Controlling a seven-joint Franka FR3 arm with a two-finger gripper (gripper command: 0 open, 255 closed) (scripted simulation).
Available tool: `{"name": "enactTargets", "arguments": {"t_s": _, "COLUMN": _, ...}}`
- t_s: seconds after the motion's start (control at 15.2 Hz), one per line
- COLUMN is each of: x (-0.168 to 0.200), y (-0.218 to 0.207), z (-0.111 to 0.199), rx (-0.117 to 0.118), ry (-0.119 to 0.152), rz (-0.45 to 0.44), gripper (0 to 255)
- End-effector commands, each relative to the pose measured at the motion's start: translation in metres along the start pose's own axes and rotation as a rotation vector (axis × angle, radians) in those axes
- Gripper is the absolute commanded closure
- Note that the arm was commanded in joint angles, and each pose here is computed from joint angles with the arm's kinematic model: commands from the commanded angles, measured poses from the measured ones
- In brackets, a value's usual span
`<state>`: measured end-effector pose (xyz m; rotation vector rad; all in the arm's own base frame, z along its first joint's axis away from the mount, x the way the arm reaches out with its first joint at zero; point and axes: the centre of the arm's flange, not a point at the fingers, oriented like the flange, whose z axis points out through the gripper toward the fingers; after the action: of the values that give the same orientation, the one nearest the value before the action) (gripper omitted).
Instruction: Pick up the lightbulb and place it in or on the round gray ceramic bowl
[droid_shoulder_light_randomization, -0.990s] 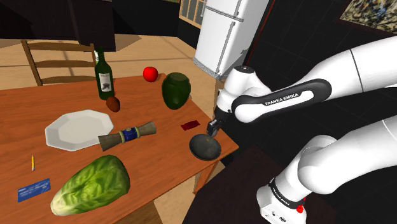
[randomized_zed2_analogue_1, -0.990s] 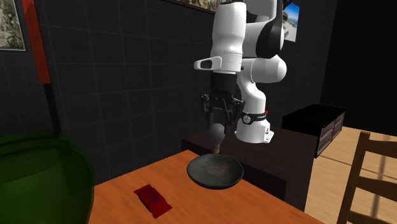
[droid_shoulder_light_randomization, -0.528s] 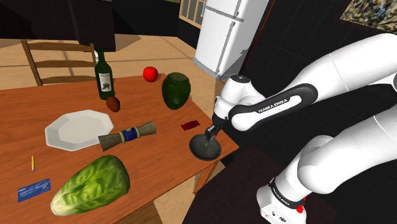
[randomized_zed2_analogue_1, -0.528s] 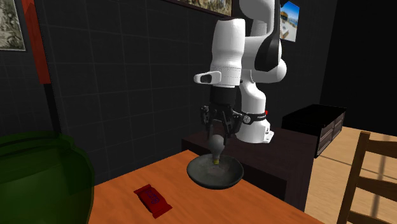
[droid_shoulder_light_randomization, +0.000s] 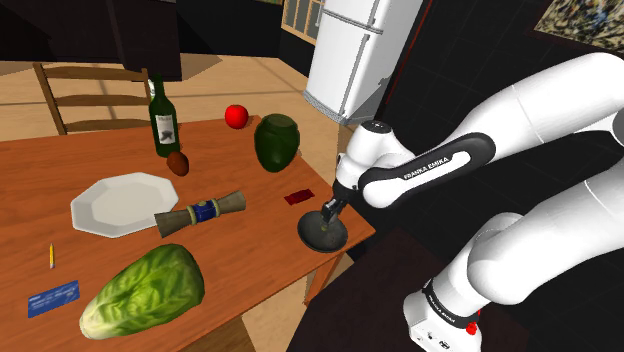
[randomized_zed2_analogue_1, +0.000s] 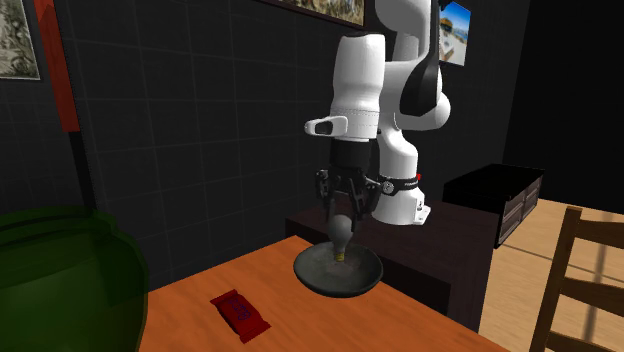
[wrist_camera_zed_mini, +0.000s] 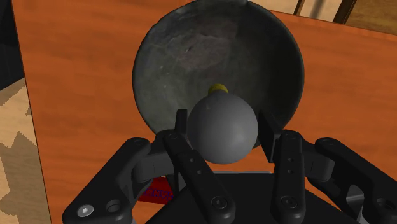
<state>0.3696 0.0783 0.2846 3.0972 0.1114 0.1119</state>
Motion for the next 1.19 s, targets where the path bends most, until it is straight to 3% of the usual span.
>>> {"name": "enactTargets", "arguments": {"t_s": 0.0, "x": 0.000, "y": 0.000, "z": 0.000, "rx": 0.000, "ry": 0.000, "rz": 0.000, "gripper": 0}}
{"name": "enactTargets", "arguments": {"t_s": 0.33, "x": 0.000, "y": 0.000, "z": 0.000, "rx": 0.000, "ry": 0.000, "rz": 0.000, "gripper": 0}}
{"name": "enactTargets", "arguments": {"t_s": 0.59, "x": 0.000, "y": 0.000, "z": -0.050, "rx": 0.000, "ry": 0.000, "rz": 0.000, "gripper": 0}}
{"name": "enactTargets", "arguments": {"t_s": 1.12, "x": 0.000, "y": 0.000, "z": -0.050, "rx": 0.000, "ry": 0.000, "rz": 0.000, "gripper": 0}}
